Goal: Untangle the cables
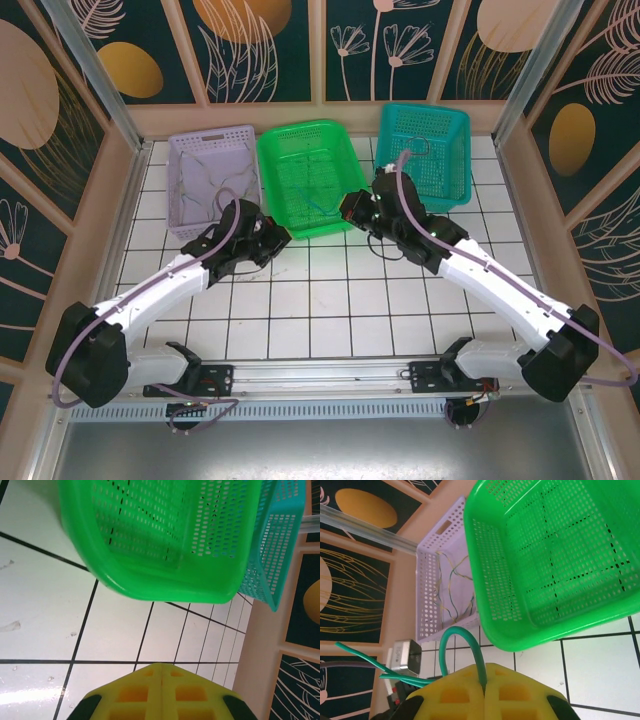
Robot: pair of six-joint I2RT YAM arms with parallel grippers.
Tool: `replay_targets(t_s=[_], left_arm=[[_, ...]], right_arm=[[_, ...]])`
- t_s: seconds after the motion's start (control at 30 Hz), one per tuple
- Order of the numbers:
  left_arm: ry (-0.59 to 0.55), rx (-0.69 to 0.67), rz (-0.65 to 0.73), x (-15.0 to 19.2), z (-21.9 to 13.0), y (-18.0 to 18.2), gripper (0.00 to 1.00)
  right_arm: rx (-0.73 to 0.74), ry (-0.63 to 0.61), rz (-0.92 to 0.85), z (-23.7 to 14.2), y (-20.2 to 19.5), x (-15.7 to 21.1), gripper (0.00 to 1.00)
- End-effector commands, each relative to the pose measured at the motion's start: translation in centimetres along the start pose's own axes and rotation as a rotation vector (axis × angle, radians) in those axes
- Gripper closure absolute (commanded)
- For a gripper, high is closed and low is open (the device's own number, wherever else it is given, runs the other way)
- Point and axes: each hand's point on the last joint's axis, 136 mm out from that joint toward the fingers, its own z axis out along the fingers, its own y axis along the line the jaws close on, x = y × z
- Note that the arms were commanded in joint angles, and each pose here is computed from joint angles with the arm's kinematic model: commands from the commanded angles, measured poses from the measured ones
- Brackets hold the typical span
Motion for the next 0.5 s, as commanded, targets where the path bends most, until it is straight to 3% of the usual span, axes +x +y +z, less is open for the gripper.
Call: replay_targets(t_s=[0.0, 0.2, 0.33, 0.47], left_arm=[[-0.049, 0.144, 0.028, -1.0, -2.2, -4.2, 0.88], [-0.201, 0.261, 0.157, -3.4, -5.9, -9.0, 0.35], [-0.214, 0.336, 0.161, -3.8, -6.5, -11.3, 0.29], [-0.187, 0.304, 0.152, -3.6, -5.5, -10.6, 0.3]], right_arm=[[0.017, -0.007, -0.016, 0.4, -0.6, -0.6, 1.0], [0.029, 0.083, -0.004, 1.3, -0.7, 0.3, 1.0], [0.069, 0.118, -0.013, 1.7, -1.4, 0.9, 1.0], [0.057, 0.121, -0.01, 1.8, -1.3, 0.9, 1.0]])
